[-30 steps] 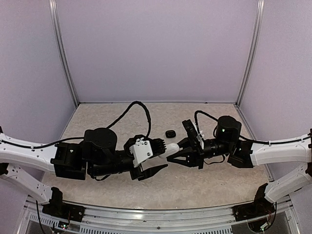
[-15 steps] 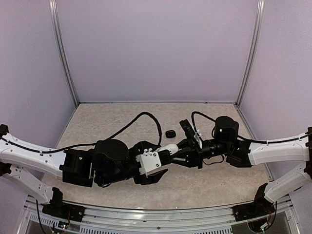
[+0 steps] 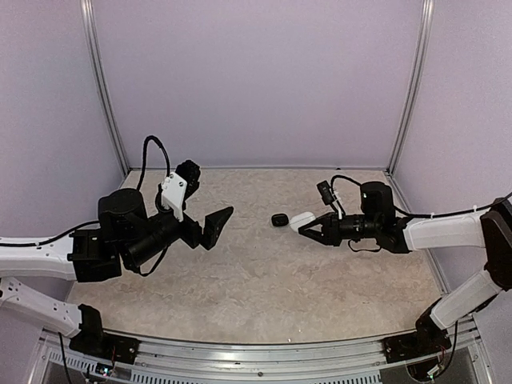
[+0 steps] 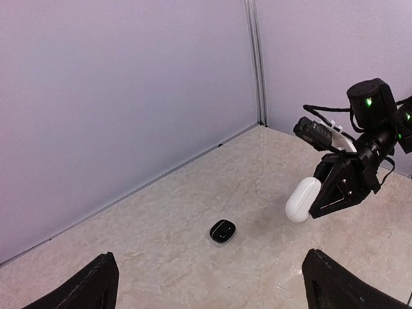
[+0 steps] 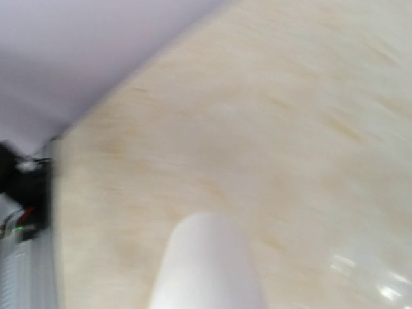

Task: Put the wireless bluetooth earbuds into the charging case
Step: Place the charging case with the earbuds at the center of the board.

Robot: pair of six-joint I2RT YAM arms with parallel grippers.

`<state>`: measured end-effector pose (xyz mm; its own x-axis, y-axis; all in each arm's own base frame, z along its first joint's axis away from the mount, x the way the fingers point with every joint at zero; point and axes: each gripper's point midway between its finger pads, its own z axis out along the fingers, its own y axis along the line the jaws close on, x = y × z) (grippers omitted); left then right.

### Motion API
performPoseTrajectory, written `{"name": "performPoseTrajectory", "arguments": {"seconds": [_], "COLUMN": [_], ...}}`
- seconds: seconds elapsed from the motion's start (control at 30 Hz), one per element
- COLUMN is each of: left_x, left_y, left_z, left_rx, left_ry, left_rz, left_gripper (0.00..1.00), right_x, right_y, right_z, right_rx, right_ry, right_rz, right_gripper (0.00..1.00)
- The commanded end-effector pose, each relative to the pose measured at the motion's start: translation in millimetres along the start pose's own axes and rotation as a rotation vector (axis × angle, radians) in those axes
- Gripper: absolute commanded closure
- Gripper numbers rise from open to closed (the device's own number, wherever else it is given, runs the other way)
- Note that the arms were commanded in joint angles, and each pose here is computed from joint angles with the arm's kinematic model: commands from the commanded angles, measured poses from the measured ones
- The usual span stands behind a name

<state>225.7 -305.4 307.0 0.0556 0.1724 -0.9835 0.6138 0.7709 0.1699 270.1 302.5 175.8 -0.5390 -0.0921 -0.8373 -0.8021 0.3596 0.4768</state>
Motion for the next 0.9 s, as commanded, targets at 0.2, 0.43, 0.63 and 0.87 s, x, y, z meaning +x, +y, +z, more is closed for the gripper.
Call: {"name": "performPoseTrajectory", "arguments": {"seconds": [0.2,0.43,0.63,0.87], "left_x": [16,17,17,16], "left_y": [26,37,50,70], "left_z": [12,16,15,10], "left_rx": [-0.11,-0.159,-0.181,-0.233], "left_ry": [0.029,0.013,0.009,0.006], "left_rz": [-0.189,-0.228,-0.225,-0.208], "left_gripper": [0.01,0.01,0.01,0.01], "right_x": [29,45,52,59], "right_y": [-73,-96,-112,-124], "right_z": [24,55,73,86], "right_rx": [0.03,0.011,0.009,0.039], "right_ry": [0.08,0.092,0.109,0.114], "right_rz": [0.236,0.33,0.388,0.402], "right_gripper": [0.93,0.93,0.89,0.81]}}
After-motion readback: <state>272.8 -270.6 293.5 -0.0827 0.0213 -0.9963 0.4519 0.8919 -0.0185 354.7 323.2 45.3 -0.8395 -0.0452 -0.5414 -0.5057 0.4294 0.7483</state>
